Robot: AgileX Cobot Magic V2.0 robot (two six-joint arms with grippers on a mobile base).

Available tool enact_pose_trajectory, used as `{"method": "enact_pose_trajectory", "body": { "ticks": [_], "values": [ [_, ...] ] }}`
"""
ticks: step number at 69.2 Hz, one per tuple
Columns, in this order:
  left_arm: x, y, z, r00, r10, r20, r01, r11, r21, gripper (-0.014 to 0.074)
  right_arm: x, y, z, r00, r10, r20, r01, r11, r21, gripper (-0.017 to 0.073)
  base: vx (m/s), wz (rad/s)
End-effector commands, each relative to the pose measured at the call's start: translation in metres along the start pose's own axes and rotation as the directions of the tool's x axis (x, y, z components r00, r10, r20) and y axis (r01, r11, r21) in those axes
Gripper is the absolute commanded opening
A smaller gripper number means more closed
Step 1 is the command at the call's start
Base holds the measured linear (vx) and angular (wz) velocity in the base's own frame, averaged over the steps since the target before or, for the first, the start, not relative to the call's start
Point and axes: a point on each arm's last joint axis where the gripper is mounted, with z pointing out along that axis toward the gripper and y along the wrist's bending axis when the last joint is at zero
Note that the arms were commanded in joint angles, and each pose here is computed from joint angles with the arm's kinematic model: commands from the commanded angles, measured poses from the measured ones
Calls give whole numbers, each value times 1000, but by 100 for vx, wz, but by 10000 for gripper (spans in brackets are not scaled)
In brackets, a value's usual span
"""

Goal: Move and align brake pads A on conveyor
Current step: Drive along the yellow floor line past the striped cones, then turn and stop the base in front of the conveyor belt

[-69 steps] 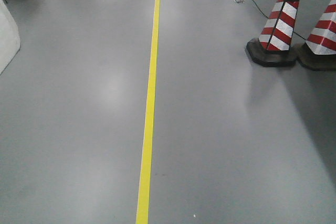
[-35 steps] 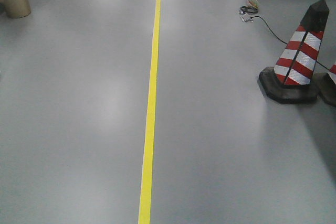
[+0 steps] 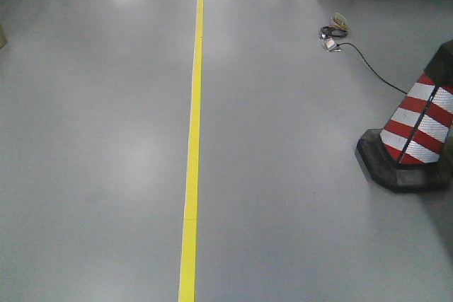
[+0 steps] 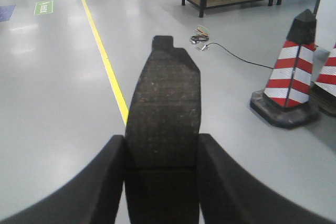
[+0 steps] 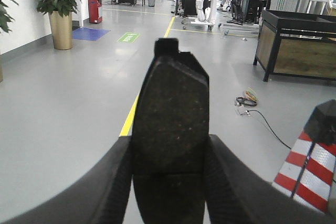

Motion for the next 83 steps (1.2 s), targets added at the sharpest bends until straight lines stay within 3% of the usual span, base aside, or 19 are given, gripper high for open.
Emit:
{"method": "enact_pose_trajectory", "body": {
  "ticks": [1,58,83],
  "values": [
    [-15,-1,-3,995,1,103,-3,1000,17,-6,-19,-3,-2,992,-14,122,11,1000,27,-5,72,-2],
    [-15,-1,-3,995,1,103,-3,1000,17,-6,-19,-3,-2,992,-14,122,11,1000,27,-5,57,-5],
    [-15,-1,-3,995,1,103,-3,1000,17,-6,-19,-3,-2,992,-14,122,11,1000,27,-5,36,-47]
  ]
}}
